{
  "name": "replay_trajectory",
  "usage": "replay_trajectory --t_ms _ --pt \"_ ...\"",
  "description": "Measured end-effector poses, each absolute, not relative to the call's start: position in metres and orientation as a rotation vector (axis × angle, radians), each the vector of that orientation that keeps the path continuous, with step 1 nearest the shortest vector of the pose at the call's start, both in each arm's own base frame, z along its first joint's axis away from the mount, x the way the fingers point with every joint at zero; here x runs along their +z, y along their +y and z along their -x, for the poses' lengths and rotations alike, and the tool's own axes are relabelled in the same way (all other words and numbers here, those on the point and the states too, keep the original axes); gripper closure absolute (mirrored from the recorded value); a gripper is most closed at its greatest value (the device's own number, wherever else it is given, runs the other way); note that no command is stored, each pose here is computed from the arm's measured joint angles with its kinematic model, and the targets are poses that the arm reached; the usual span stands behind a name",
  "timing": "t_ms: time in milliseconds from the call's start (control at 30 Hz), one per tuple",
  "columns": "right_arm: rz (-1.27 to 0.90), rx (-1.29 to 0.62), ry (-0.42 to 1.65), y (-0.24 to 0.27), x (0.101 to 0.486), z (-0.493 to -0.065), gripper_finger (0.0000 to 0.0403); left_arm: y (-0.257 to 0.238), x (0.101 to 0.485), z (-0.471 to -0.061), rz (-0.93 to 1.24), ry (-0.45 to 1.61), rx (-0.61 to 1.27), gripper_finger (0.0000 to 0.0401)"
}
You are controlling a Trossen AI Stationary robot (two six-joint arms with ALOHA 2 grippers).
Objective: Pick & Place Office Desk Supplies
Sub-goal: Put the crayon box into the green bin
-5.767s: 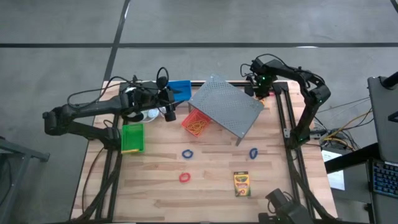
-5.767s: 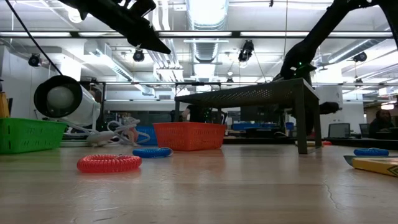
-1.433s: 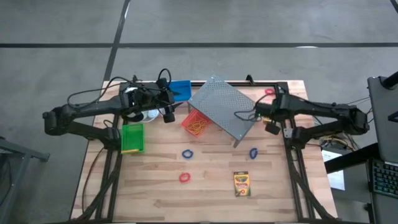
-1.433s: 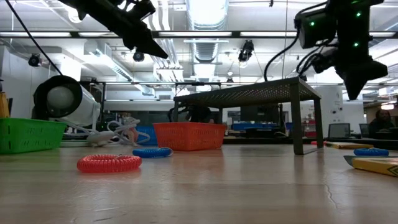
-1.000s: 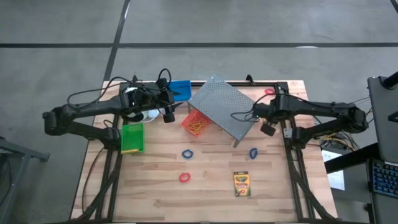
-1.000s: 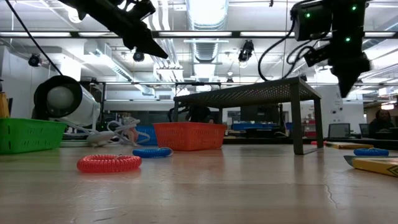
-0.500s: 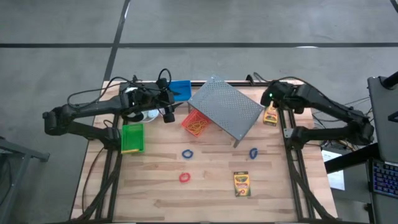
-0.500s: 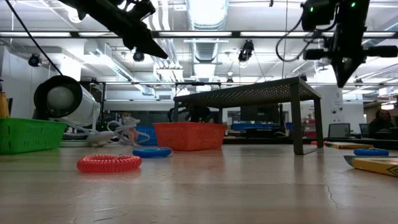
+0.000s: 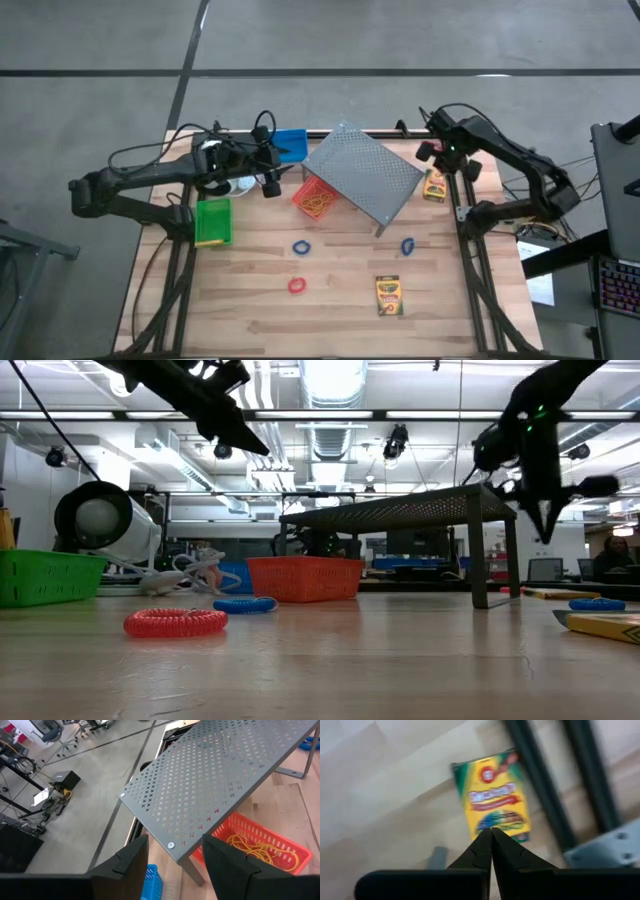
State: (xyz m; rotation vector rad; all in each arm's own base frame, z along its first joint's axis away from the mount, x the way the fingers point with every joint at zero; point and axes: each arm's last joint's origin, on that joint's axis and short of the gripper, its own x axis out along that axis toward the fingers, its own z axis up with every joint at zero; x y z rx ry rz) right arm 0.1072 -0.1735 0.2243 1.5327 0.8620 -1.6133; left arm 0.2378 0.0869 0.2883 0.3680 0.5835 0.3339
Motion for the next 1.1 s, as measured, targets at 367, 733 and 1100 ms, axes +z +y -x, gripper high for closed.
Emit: replay_trajectory --t_ms 367,733,1100 --pt "-1.727 -1.614 1.104 -0.209 0.164 -0.108 0.0394 0.087 0.287 -0.237 -0.364 0.595 0.331 0.0212" --pt "-1.759 -1.61 1.138 -0.224 0.14 -0.104 0.0394 0.087 0.287 -0.237 -0.367 0.596 0.331 0.0212" --pt "-1.874 -1.601 1.272 -0.197 0.131 -0.109 0.0394 0.086 0.287 -0.237 -0.353 0.601 0.331 0.0212"
